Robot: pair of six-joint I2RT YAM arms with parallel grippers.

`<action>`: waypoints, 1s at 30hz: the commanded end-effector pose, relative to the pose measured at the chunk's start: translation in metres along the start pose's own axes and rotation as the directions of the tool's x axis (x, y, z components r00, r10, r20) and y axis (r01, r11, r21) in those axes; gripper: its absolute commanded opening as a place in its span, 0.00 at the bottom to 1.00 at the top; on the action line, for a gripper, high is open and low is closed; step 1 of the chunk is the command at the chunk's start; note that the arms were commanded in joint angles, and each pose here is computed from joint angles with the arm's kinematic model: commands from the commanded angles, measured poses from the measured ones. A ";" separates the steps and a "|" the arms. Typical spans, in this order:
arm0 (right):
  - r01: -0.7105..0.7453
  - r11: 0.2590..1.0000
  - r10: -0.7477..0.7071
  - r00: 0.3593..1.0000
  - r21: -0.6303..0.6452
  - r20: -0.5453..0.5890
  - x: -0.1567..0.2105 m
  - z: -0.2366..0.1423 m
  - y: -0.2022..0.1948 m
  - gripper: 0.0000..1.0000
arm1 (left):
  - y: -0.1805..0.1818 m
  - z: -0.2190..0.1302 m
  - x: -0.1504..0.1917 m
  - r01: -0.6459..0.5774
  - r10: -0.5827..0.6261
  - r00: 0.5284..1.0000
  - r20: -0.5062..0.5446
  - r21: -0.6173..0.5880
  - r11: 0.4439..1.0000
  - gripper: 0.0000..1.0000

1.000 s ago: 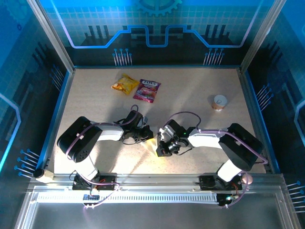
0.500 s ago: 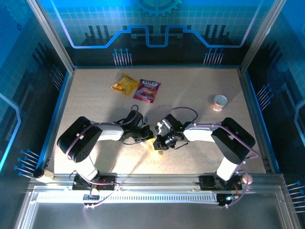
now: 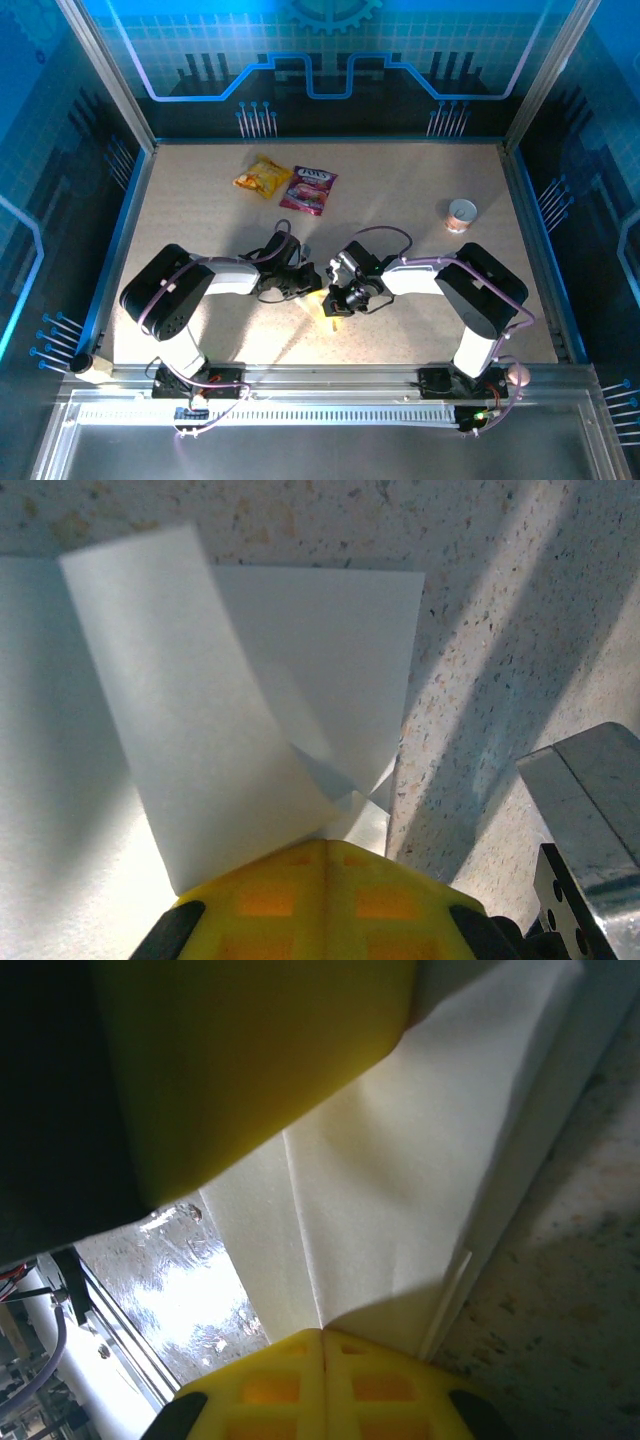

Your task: Fold a paper plane with a square sheet of paper (fold left side to right side)

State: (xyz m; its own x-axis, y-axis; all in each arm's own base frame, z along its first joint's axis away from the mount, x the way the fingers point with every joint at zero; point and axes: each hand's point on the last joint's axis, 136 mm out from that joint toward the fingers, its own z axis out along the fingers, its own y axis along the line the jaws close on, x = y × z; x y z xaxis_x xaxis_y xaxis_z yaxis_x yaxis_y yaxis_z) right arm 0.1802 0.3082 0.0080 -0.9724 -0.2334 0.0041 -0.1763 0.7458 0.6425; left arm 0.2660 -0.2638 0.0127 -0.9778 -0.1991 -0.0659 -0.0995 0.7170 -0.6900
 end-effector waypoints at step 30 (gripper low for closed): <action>-0.066 0.955 0.108 0.985 0.289 -0.132 0.055 0.010 -0.077 0.00 | 0.052 -0.029 -0.121 -0.028 0.036 0.983 0.178 -0.044 0.999 0.03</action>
State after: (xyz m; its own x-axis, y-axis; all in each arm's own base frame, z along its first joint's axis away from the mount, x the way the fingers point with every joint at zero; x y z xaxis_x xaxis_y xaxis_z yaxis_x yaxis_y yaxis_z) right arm 0.1861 0.3105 0.0073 -0.9651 -0.2552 -0.0584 -0.2338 0.7396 0.6312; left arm 0.3521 -0.2081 0.0156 -0.9511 -0.2699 -0.1503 -0.0774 0.6793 -0.7298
